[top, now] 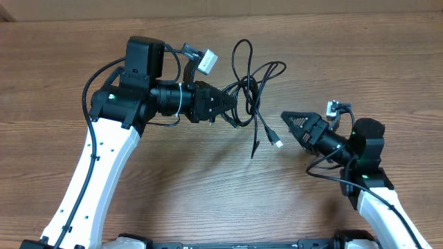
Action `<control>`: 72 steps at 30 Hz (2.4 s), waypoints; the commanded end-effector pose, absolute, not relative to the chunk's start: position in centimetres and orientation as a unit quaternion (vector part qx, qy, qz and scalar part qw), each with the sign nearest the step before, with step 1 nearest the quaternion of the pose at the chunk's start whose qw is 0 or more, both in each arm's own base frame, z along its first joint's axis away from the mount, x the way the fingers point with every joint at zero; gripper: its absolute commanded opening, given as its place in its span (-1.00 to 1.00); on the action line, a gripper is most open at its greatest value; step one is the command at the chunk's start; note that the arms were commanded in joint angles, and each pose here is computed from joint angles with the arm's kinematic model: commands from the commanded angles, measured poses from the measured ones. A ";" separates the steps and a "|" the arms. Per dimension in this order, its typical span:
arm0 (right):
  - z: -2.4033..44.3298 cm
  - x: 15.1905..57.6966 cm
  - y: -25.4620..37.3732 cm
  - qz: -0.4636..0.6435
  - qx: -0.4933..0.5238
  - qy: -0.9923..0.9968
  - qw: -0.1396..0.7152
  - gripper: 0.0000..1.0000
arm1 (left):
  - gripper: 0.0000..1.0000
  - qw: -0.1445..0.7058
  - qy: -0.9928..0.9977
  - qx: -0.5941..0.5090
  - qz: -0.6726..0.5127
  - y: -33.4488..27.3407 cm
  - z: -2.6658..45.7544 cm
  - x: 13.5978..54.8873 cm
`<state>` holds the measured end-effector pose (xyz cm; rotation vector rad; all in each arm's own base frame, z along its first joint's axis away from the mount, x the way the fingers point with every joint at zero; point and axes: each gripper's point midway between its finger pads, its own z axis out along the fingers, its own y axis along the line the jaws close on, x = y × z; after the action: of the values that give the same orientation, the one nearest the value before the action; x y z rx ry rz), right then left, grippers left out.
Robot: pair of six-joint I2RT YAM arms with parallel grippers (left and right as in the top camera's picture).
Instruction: Untangle cables
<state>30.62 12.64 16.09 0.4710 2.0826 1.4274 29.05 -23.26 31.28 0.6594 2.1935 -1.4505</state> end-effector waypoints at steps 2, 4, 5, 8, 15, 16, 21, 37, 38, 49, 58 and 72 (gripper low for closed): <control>18.3 32.3 13.1 0.558 0.244 0.740 0.286 0.95 | -0.91 0.215 0.778 0.242 -0.539 -23.3 32.5 28.4; 19.7 32.5 13.9 0.574 0.239 0.724 0.298 0.95 | -0.92 0.217 0.777 0.245 -0.538 -23.3 32.5 28.4; 20.2 32.6 14.2 0.579 0.240 0.718 0.303 0.95 | -0.91 0.220 0.775 0.249 -0.537 -23.3 32.5 28.4; 21.1 33.2 14.6 0.584 0.262 0.699 0.320 0.98 | -0.92 0.225 0.771 0.262 -0.535 -23.5 32.5 28.2; 22.1 34.6 16.1 0.597 0.271 0.667 0.353 0.99 | -0.92 0.212 0.740 0.305 -0.561 -25.1 33.3 26.2; 22.1 34.8 16.2 0.599 0.270 0.664 0.357 1.00 | -0.91 0.209 0.737 0.308 -0.564 -25.3 33.4 26.0; 22.6 35.4 17.5 0.634 0.236 0.644 0.358 1.00 | -0.91 0.196 0.728 0.329 -0.569 -26.6 33.4 24.7; 9.1 32.2 20.7 0.467 0.153 0.824 0.281 0.57 | -0.92 0.330 0.711 0.201 -0.588 -24.2 40.5 33.3; 8.2 32.0 20.1 0.451 0.156 0.835 0.273 0.51 | -0.92 0.341 0.731 0.162 -0.568 -23.0 39.7 34.8; 3.9 29.9 18.0 0.377 0.156 0.885 0.224 0.52 | -0.92 0.311 0.867 -0.099 -0.375 -15.6 29.6 39.6; 1.6 28.8 16.4 0.323 0.174 0.908 0.203 0.81 | -0.91 0.108 0.886 -0.339 -0.297 -15.7 19.9 37.2; 1.6 29.0 16.2 0.317 0.176 0.908 0.209 1.00 | -0.91 -0.021 0.873 -0.421 -0.246 -17.0 12.7 36.3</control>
<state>29.00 17.33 2.73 0.4543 2.5119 0.9627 36.04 -16.41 13.26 -1.2963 2.7688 -0.7864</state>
